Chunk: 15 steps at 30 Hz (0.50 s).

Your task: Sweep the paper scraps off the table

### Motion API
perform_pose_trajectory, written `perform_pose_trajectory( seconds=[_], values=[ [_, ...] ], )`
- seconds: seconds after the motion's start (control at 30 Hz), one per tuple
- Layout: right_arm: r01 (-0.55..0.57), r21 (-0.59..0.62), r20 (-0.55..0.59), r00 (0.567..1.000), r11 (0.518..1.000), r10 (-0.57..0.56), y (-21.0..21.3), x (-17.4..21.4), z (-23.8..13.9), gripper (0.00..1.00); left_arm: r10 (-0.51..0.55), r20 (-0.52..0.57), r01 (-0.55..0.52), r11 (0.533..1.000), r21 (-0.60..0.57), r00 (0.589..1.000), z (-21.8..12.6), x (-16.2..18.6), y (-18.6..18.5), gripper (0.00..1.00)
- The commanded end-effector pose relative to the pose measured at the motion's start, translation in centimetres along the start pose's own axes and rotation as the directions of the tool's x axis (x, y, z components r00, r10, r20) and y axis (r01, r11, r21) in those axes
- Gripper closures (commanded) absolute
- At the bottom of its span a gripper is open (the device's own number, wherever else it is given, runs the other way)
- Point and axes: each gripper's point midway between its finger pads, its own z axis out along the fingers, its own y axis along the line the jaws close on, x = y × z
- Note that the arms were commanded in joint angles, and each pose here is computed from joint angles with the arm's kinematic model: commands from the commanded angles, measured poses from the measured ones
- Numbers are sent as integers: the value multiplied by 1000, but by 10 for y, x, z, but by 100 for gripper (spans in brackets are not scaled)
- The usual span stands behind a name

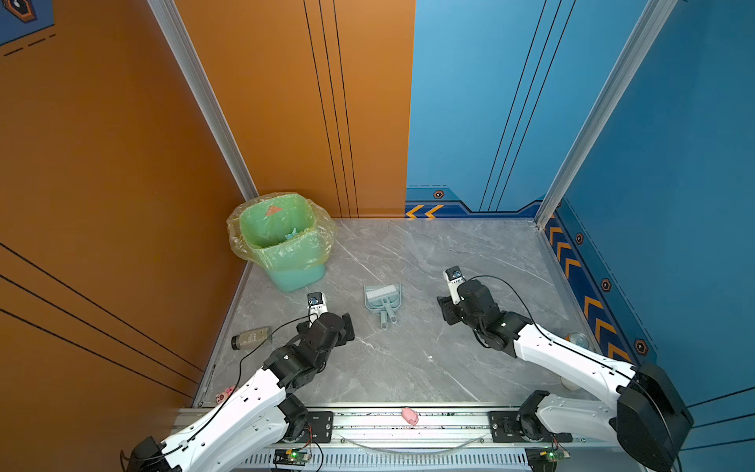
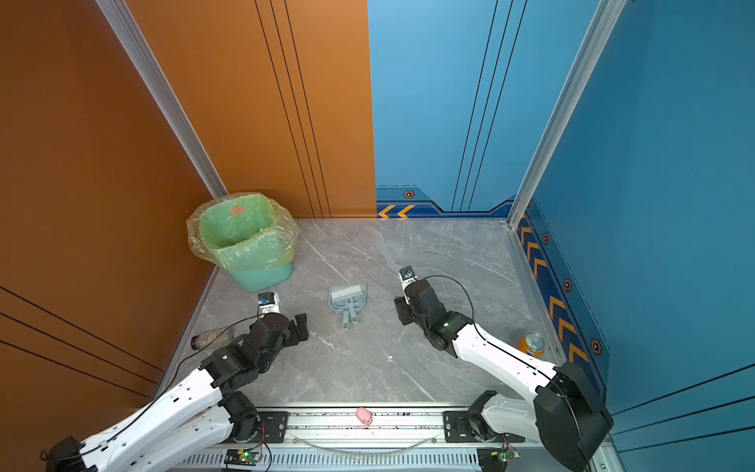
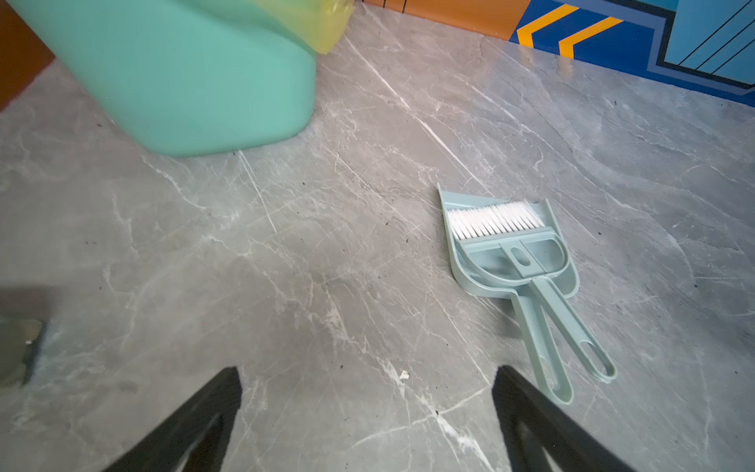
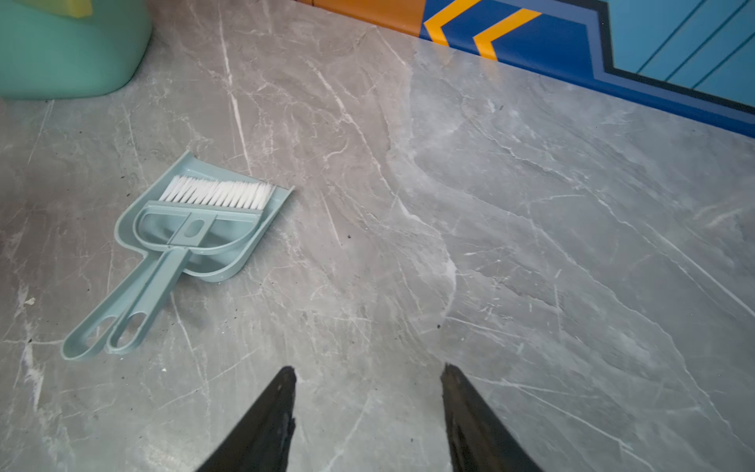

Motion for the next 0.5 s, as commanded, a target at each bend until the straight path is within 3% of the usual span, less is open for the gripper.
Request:
perform_pose_trajectory(
  seconds=[0.0, 0.47],
  values=[
    [-51, -11, -27, 998, 999, 51, -13, 14, -8, 38, 88, 47, -85, 995, -53, 995, -1, -5, 13, 2],
    [-146, 58, 25, 989, 988, 145, -65, 26, -20, 34, 252, 178, -231, 964, -131, 951, -6, -26, 26, 2]
  ],
)
